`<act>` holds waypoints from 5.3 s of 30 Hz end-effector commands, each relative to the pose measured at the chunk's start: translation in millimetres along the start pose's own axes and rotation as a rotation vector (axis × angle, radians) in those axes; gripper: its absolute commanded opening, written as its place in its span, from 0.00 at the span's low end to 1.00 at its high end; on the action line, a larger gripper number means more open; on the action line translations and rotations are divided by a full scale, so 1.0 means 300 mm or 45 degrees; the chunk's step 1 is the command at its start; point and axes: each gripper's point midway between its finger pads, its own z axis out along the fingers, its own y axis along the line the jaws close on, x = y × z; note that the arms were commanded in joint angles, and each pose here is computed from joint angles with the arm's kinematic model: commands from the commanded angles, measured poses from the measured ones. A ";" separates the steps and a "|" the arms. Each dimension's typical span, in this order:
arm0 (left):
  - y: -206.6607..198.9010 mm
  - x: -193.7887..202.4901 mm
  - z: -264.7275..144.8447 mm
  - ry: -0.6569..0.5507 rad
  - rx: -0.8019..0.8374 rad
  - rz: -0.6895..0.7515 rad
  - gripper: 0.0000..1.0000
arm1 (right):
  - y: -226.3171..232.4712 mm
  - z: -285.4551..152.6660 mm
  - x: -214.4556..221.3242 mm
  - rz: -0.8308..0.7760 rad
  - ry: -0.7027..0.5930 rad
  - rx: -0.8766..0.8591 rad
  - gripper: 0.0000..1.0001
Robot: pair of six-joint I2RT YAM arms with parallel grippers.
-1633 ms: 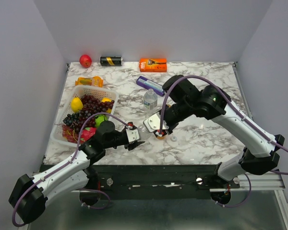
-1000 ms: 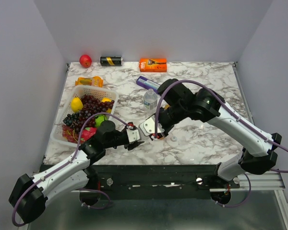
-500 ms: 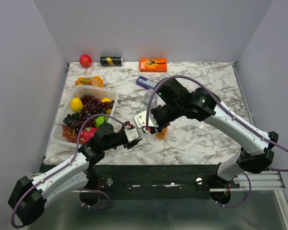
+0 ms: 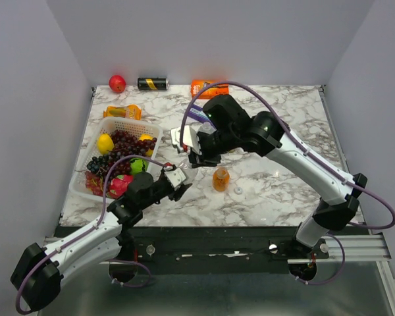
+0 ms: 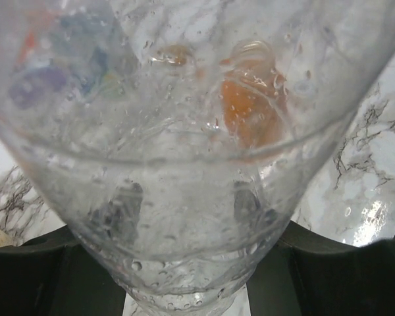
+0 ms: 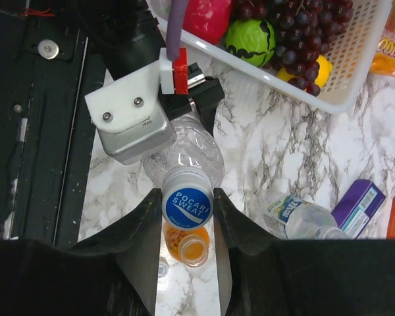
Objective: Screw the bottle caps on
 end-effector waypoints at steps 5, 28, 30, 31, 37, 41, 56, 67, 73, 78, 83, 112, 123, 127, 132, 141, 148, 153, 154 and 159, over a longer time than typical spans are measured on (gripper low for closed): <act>0.134 -0.256 -0.021 -0.346 -0.271 -0.081 0.00 | 0.019 0.087 0.063 0.405 0.165 -0.059 0.24; 0.061 -0.142 0.040 -0.166 -0.143 -0.259 0.00 | -0.110 0.052 0.025 0.409 0.183 0.162 0.44; 0.059 -0.136 0.043 -0.157 -0.139 -0.268 0.00 | -0.119 0.044 0.017 0.400 0.175 0.173 0.48; 0.058 -0.133 0.046 -0.151 -0.138 -0.271 0.00 | -0.123 0.038 0.010 0.395 0.165 0.182 0.49; 0.053 -0.115 0.053 -0.127 -0.135 -0.280 0.00 | -0.105 0.026 0.004 0.402 0.151 0.163 0.58; 0.048 -0.106 0.058 -0.116 -0.126 -0.283 0.00 | -0.102 0.016 -0.002 0.405 0.144 0.165 0.64; -0.068 -0.065 0.052 -0.016 0.149 -0.149 0.00 | 0.002 -0.291 0.084 0.123 0.108 0.221 0.99; -0.160 -0.012 0.019 0.096 0.471 0.198 0.00 | 0.148 -0.270 0.056 -0.631 -0.019 -0.200 0.79; -0.156 -0.029 0.024 0.109 0.485 0.219 0.00 | 0.209 -0.237 0.091 -0.876 -0.020 -0.352 0.73; -0.153 -0.031 0.028 0.118 0.480 0.201 0.00 | 0.245 -0.233 0.143 -1.015 -0.004 -0.398 0.73; -0.149 -0.028 0.032 0.116 0.468 0.191 0.00 | 0.272 -0.224 0.176 -1.017 0.011 -0.434 0.70; -0.130 -0.036 0.041 0.116 0.436 0.211 0.00 | 0.266 -0.149 0.218 -0.983 0.059 -0.523 0.54; -0.106 -0.057 0.051 0.086 0.384 0.207 0.00 | 0.244 -0.127 0.241 -0.854 0.135 -0.523 0.40; -0.089 -0.060 0.055 0.081 0.336 0.181 0.00 | 0.224 -0.114 0.237 -0.698 0.174 -0.501 0.35; -0.016 -0.089 0.065 0.036 0.153 0.143 0.00 | 0.221 -0.091 0.237 -0.453 0.201 -0.495 0.34; 0.200 -0.197 0.013 -0.109 -0.353 0.035 0.00 | 0.152 -0.014 0.207 0.123 0.182 -0.483 0.31; 0.322 -0.187 -0.017 -0.059 -0.638 -0.053 0.00 | 0.086 0.051 0.195 0.499 0.209 -0.449 0.30; 0.373 -0.160 -0.028 0.000 -0.786 -0.184 0.00 | 0.005 0.108 0.181 0.948 0.217 -0.349 0.30; 0.373 -0.159 -0.028 -0.003 -0.794 -0.210 0.00 | -0.010 0.127 0.180 0.986 0.207 -0.340 0.30; 0.379 -0.123 -0.032 0.066 -0.830 -0.241 0.00 | -0.036 0.161 0.177 1.133 0.202 -0.315 0.23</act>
